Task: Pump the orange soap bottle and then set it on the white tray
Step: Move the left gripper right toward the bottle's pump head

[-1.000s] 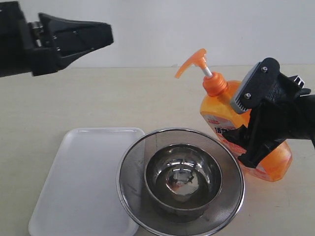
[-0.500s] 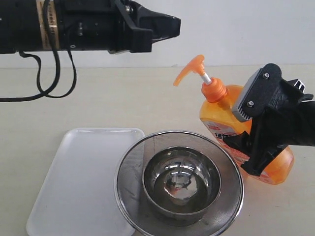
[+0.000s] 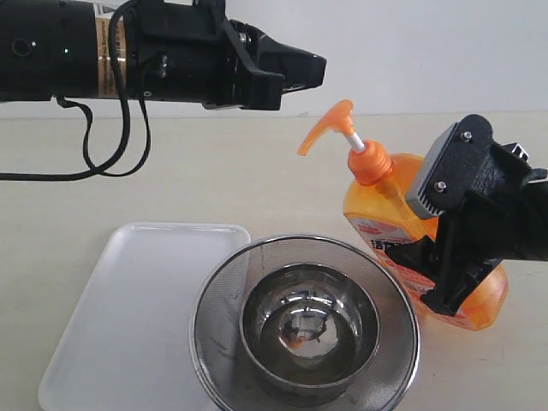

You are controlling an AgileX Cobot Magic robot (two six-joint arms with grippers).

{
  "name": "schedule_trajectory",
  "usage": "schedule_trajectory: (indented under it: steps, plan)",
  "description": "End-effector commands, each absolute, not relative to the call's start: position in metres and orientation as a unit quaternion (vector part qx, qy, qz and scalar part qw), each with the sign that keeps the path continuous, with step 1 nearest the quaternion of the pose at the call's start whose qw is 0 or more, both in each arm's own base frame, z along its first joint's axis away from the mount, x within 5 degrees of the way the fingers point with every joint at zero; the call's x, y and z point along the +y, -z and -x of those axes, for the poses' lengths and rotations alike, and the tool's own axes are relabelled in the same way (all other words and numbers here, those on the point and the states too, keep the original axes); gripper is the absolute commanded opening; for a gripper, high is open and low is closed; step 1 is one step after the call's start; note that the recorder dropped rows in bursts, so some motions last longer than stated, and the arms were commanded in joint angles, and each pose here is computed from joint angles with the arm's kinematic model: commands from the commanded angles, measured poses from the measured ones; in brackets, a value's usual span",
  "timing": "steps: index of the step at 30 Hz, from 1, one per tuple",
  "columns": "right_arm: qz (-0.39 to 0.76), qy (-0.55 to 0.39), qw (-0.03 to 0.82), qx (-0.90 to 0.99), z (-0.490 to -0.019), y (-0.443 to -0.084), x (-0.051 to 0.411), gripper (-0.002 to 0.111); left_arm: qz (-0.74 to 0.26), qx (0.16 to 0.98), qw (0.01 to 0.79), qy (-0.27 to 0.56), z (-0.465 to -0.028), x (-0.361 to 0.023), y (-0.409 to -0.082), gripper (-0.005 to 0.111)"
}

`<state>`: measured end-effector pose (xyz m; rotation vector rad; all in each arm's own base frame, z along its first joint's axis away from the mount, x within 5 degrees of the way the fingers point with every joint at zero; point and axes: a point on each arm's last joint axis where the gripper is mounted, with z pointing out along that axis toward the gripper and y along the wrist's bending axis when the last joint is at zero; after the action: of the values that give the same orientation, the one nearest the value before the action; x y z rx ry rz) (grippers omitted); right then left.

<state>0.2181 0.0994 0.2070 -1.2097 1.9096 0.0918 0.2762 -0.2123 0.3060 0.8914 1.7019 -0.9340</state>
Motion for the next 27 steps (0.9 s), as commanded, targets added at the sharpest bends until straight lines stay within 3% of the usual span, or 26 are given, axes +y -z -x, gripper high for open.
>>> schedule_trajectory:
  steps: [1,10,27]
  plan:
    - [0.488,-0.049,0.422,0.763,-0.214,-0.204,0.099,0.000,-0.371,0.701,0.475,0.380,-0.275,-0.216,-0.305,0.005]
    - [0.486,-0.043,0.422,0.765,-0.215,-0.204,0.098,0.000,-0.369,0.710,0.449,0.398,-0.283,-0.223,-0.289,0.005]
    - [0.485,-0.042,0.422,0.765,-0.215,-0.204,0.098,0.000,-0.370,0.705,0.456,0.397,-0.288,-0.226,-0.297,0.005]
